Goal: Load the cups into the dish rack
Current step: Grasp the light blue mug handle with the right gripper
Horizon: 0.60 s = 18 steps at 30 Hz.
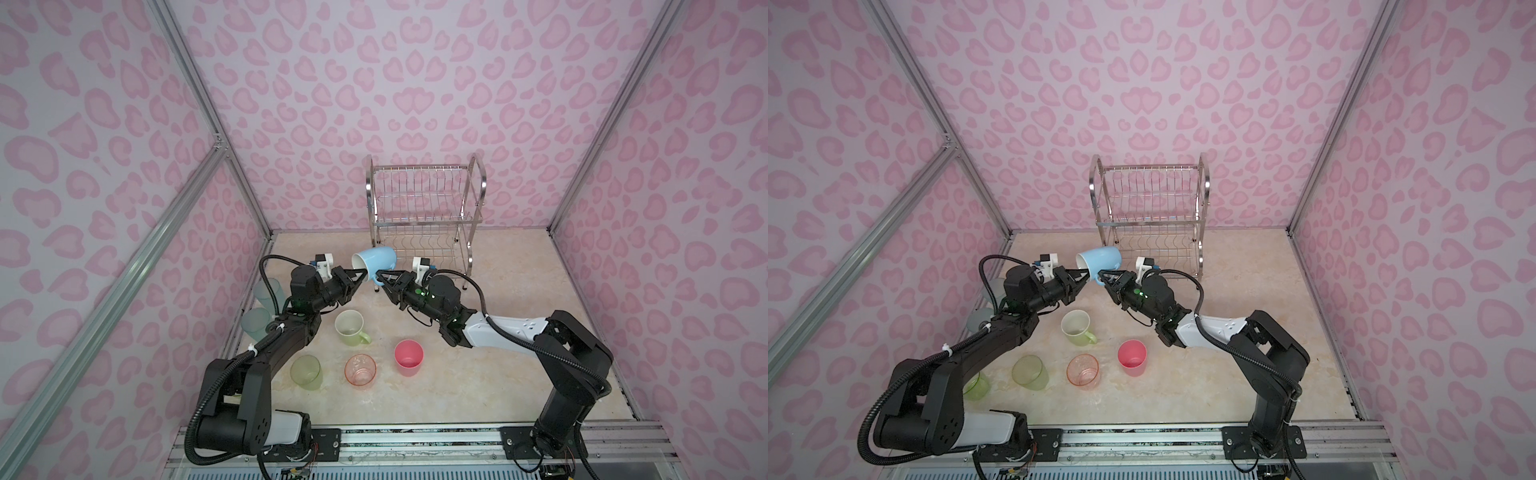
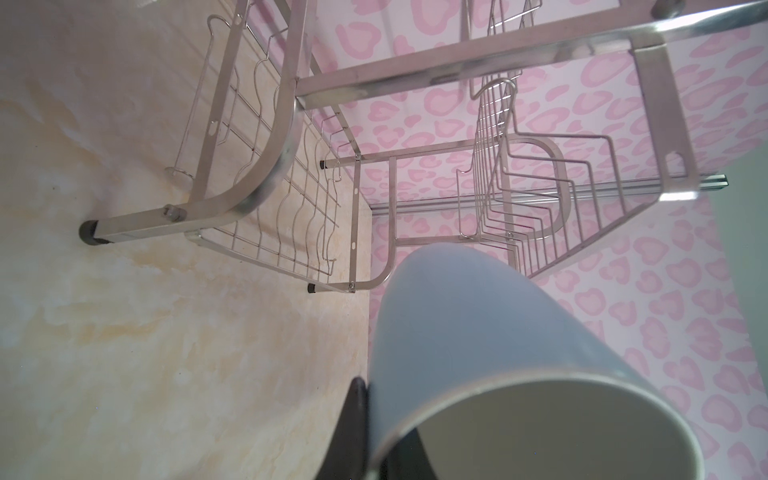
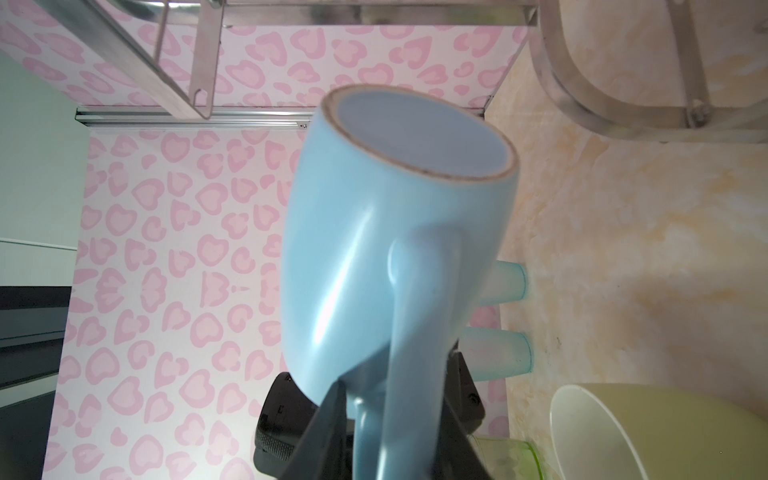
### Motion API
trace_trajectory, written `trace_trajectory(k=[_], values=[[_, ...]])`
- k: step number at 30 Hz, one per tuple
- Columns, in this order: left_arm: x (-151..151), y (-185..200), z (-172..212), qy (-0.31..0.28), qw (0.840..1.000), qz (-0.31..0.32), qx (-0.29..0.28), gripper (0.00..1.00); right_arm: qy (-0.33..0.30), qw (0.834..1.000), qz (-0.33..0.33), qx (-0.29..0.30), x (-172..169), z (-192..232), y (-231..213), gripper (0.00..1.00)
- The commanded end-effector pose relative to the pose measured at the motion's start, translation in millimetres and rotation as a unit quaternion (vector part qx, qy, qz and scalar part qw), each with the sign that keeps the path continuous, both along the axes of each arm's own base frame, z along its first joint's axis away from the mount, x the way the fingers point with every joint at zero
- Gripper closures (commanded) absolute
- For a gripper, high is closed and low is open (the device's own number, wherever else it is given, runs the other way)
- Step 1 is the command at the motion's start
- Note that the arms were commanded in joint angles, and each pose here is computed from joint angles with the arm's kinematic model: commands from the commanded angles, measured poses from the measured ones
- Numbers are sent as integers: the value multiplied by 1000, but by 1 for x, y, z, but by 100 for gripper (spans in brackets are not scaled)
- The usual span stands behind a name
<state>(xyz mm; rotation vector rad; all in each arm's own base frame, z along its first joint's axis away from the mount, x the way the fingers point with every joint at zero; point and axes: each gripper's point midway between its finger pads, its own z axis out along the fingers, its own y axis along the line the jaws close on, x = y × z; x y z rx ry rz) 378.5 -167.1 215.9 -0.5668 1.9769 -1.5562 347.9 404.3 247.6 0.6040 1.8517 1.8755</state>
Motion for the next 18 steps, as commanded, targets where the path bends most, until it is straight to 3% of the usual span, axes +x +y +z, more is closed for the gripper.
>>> trace_trajectory(k=[1,8,13,18], values=[[-14,-16,36,-89,995,-53,-3,97,-7,1000,-22,4,5,2,-7,72],[-17,-20,38,-97,994,-55,-1,96,-19,999,-37,-5,6,7,-13,87],[-16,-22,38,-99,993,-56,2,94,-19,999,-38,-7,9,4,-14,91],[-14,-22,33,-92,994,-54,7,80,-33,998,-41,-18,10,3,-15,93]])
